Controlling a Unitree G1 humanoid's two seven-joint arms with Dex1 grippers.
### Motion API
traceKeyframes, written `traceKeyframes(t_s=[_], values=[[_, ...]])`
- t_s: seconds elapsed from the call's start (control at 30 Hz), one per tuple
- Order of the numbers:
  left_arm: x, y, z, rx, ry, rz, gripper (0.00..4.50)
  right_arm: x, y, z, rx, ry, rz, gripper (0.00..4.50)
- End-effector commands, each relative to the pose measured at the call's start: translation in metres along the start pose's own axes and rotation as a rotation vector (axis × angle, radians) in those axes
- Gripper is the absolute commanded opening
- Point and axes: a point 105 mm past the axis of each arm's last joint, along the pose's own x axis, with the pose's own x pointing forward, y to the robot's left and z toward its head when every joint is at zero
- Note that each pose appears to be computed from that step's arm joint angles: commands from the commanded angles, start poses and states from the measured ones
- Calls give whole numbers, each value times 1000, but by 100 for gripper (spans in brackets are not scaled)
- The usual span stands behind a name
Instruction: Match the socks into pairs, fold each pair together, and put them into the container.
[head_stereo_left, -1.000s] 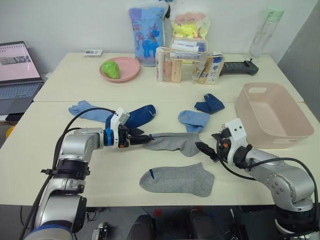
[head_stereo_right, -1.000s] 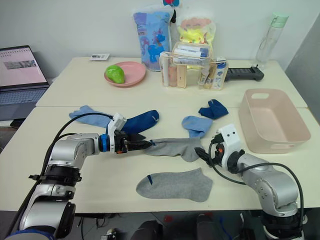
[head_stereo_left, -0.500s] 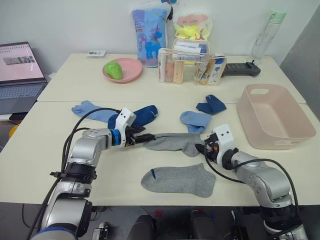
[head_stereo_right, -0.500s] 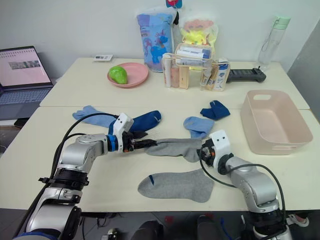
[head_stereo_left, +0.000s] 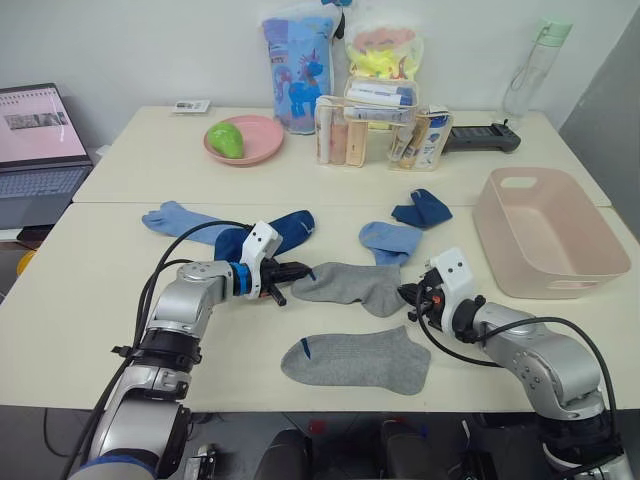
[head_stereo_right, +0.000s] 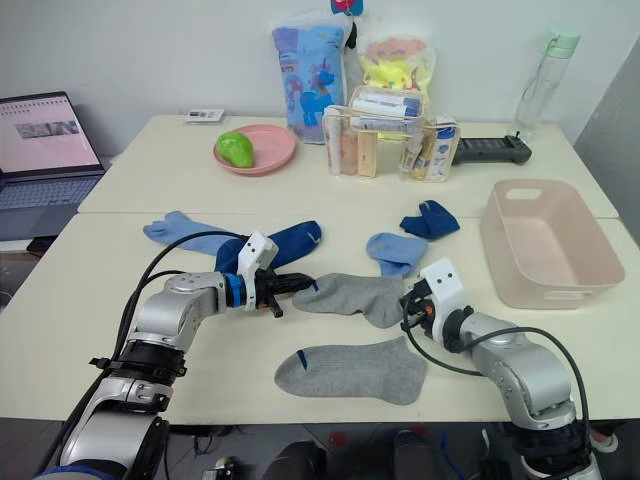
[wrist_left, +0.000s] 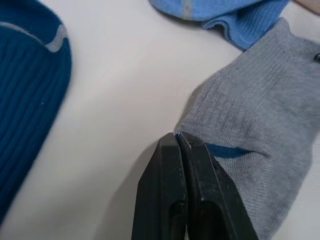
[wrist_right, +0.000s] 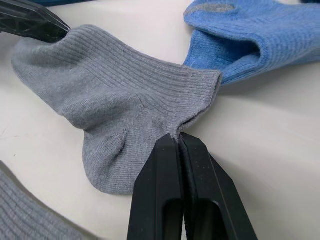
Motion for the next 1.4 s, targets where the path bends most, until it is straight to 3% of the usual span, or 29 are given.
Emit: traceKeyframes(t_s=[0.03,0.13,0.33,0.5,0.7,0.83,0.93,1.07,1.2,1.4], values=[[-14,6,20,12,-72,32,3,-9,-2,8,-28,-29,-4,0],[-21,6,13,42,-23,31,59,-13,-9,4,-37,-8,-18,0],[-14,-9,5,-26,-29,-7,246,-20,-16,-1,-80,38,-18,0],[-1,-6,2,-92,-63,58,401,-19,-13,-2,-86,39,-5,0],[12,-13,-19,-62,55,53,401,-18,-11,-5,-98,49,4,0],[13,-12,-33,-90,121,70,315,-18,-11,-5,-101,46,1,0],[16,-30,-41,-25,170,-14,223,-19,-10,-5,-102,45,0,0],[23,-47,-34,-24,130,-67,113,-18,-8,-5,-113,40,5,0],[20,-38,-18,-49,26,22,4,-19,-9,-4,-116,33,-1,0],[-3,-33,9,-63,-118,60,4,-23,-2,18,-109,-80,29,0]])
